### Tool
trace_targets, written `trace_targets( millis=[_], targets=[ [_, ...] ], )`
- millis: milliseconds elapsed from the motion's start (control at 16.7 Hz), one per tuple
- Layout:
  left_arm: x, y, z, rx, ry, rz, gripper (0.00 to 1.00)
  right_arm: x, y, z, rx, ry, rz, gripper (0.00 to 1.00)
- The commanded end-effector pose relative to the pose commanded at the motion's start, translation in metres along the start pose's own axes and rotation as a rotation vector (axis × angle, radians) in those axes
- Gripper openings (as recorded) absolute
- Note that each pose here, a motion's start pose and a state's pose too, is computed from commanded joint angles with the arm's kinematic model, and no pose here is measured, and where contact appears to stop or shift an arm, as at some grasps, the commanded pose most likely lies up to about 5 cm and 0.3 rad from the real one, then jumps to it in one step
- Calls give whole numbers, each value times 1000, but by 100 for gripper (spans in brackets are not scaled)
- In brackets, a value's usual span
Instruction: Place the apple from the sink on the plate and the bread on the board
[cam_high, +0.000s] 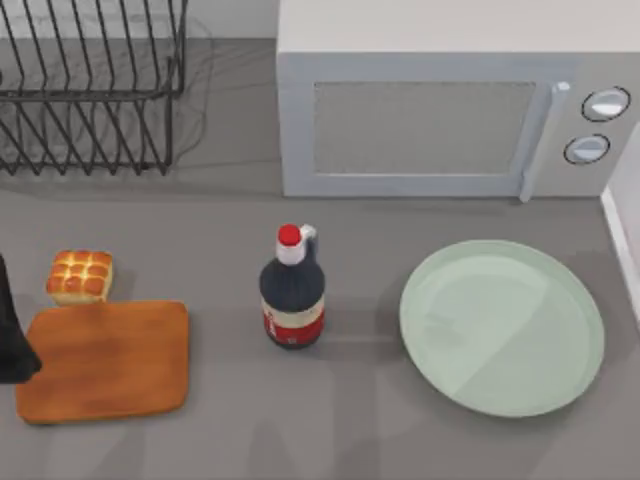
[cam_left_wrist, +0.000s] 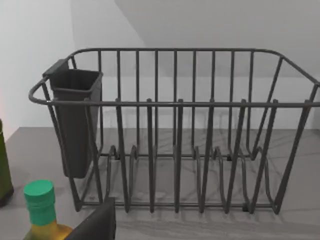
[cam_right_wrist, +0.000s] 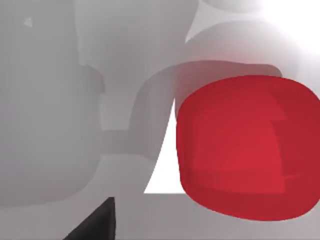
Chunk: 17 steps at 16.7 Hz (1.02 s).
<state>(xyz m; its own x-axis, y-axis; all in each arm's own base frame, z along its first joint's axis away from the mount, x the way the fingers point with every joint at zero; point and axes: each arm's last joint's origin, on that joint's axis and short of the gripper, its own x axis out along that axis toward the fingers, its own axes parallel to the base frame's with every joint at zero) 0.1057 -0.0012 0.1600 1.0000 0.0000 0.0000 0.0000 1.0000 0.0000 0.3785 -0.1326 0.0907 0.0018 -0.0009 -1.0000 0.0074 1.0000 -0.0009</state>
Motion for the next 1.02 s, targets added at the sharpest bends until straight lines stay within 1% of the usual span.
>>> trace_targets(
  millis=[240, 360, 660, 1020],
  targets=[
    [0, 0, 0, 0, 0, 0, 100, 59, 0, -3, 2, -10, -3, 100],
    [0, 0, 0, 0, 0, 0, 100, 78, 1, -7, 2, -2, 0, 100],
    [0, 0, 0, 0, 0, 0, 100, 82, 2, -8, 3, 2, 1, 100],
    [0, 0, 0, 0, 0, 0, 100, 82, 2, -8, 3, 2, 1, 55]
  ],
)
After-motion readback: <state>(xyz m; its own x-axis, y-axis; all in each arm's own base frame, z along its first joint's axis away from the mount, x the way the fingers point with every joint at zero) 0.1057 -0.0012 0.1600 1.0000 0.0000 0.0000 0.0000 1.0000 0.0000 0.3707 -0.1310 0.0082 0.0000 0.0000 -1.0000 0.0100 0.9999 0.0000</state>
